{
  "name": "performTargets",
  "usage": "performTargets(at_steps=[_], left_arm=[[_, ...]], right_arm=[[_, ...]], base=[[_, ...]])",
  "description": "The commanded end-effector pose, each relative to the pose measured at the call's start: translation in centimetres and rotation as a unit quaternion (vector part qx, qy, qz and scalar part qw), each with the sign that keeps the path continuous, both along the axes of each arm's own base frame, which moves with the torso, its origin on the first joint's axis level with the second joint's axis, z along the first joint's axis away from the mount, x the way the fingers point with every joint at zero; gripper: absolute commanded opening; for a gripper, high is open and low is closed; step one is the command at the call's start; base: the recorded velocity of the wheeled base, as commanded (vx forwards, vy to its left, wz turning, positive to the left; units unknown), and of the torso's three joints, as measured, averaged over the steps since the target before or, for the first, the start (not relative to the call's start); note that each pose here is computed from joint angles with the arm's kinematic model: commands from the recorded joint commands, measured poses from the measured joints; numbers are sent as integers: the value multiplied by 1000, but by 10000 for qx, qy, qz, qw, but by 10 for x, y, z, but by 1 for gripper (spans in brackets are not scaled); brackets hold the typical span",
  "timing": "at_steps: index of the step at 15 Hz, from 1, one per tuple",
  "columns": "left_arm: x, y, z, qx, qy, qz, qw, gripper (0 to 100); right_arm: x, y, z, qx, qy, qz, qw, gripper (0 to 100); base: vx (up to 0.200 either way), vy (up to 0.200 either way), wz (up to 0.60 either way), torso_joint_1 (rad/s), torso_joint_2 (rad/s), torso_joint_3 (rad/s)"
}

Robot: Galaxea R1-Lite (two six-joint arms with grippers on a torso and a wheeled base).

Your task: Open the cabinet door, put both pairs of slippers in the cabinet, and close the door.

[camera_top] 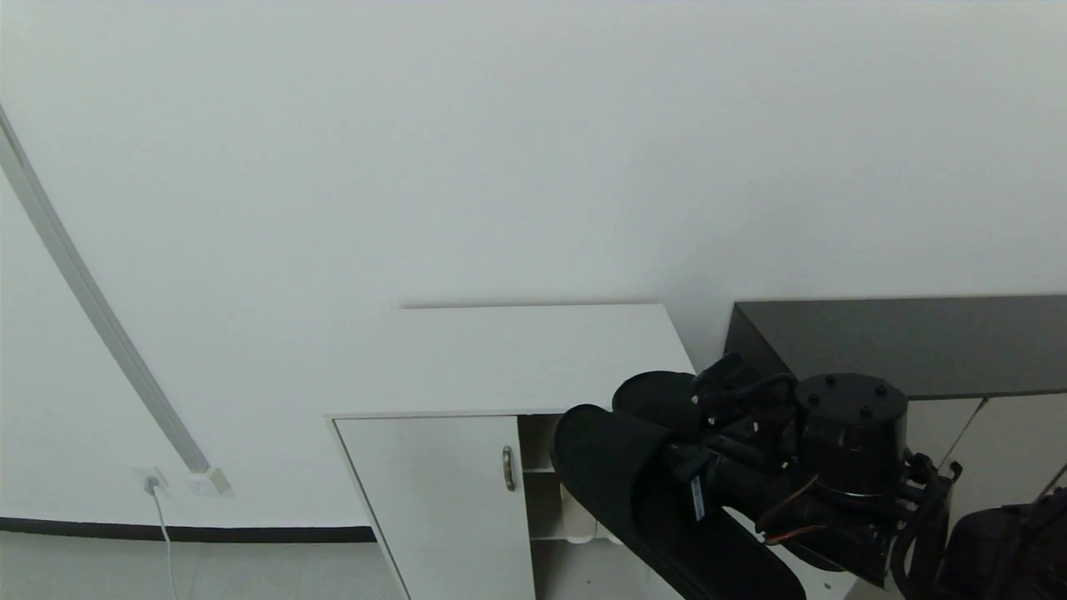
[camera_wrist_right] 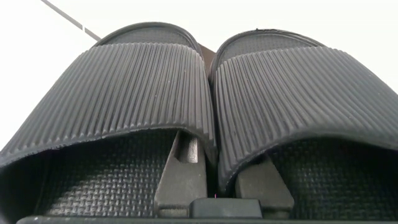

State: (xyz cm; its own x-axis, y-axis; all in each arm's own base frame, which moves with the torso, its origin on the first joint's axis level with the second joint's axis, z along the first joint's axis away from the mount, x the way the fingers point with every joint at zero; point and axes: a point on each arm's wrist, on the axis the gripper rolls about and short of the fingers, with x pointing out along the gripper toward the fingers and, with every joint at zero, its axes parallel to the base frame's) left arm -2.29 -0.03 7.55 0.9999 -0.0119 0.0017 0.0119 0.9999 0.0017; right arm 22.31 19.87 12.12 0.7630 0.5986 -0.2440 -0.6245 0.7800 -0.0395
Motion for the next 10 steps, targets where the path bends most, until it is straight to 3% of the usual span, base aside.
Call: performTargets(at_steps=[1,6,10], left_arm=[[0,0,0,-1,1,-2,10000,0],[0,0,0,-1,1,-2,10000,0],[0,0,0,-1,1,-2,10000,0]], right_arm=[[0,0,-1,-10,11,8,10000,0],[-3,3,-1,-5,5,69,10000,0],[-5,4,-3,12,-10,115,9999,0]], base=[[0,0,0,2,56,17],[0,0,0,0,0,0],[0,0,0,-130,292,161]])
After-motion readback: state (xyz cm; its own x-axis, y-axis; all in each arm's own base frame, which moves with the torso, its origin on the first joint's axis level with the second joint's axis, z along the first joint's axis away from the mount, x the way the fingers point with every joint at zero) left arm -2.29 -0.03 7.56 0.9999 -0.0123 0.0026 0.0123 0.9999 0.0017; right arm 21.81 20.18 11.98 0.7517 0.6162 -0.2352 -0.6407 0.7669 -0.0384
